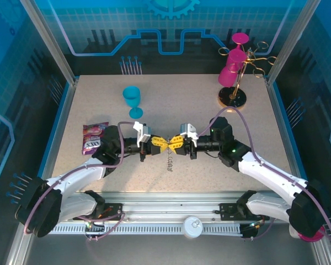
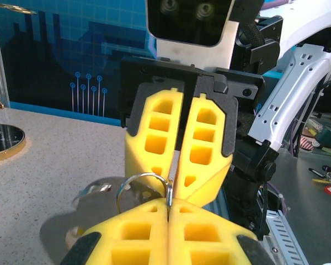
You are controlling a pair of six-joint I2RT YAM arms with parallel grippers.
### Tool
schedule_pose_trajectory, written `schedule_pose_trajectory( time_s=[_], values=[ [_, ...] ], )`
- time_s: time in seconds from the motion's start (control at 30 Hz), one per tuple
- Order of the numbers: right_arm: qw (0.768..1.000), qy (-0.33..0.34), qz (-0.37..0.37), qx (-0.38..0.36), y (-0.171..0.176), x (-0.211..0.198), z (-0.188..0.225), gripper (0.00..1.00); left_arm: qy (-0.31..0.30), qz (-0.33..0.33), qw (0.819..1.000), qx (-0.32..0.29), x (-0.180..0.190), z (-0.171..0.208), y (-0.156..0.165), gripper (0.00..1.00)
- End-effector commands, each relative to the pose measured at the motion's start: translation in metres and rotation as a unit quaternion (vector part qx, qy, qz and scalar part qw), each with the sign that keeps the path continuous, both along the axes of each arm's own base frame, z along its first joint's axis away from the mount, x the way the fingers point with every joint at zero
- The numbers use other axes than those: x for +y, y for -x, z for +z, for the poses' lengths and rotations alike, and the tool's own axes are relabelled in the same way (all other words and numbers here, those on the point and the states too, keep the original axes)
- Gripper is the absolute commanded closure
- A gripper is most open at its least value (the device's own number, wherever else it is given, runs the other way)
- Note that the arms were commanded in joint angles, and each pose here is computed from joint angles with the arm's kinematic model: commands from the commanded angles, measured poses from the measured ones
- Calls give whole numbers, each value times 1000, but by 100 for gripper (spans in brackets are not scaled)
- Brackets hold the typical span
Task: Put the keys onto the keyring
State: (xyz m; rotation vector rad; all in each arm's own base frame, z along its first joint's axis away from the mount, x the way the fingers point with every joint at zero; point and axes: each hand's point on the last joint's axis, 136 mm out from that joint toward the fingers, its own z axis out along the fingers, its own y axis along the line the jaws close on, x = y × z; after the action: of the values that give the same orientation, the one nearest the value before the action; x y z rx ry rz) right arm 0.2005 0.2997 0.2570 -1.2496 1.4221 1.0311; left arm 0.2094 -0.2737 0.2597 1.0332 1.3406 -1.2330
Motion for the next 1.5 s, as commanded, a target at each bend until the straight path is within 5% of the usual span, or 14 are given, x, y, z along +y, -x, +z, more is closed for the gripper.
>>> schedule_pose_trajectory(
  time_s=[0.0,0.17,0.27,0.5,0.87,1.17,1.27,1.47],
  values=[
    [1000,-14,22,-15,4,6,9,100,9,-7,1000,-14,-2,6,4,100],
    [999,31,13,-20,3,1,1,100,-24,6,1000,-17,0,-1,2,83],
    [997,79,16,-21,5,-4,-9,100,-59,4,998,-24,2,-6,5,81],
    [984,171,34,-28,6,-6,-18,100,-126,-10,991,-34,6,-17,9,80],
    [973,217,68,-37,13,8,-9,100,-145,-23,988,-39,3,-18,6,88],
    [976,208,59,-34,9,11,2,99,-151,-26,987,-48,6,-18,11,100],
    [986,163,23,-35,0,5,13,76,-142,-12,988,-63,8,-17,10,100],
    [995,92,1,-47,0,-7,13,68,-74,18,995,-71,9,-3,7,100]
  ],
)
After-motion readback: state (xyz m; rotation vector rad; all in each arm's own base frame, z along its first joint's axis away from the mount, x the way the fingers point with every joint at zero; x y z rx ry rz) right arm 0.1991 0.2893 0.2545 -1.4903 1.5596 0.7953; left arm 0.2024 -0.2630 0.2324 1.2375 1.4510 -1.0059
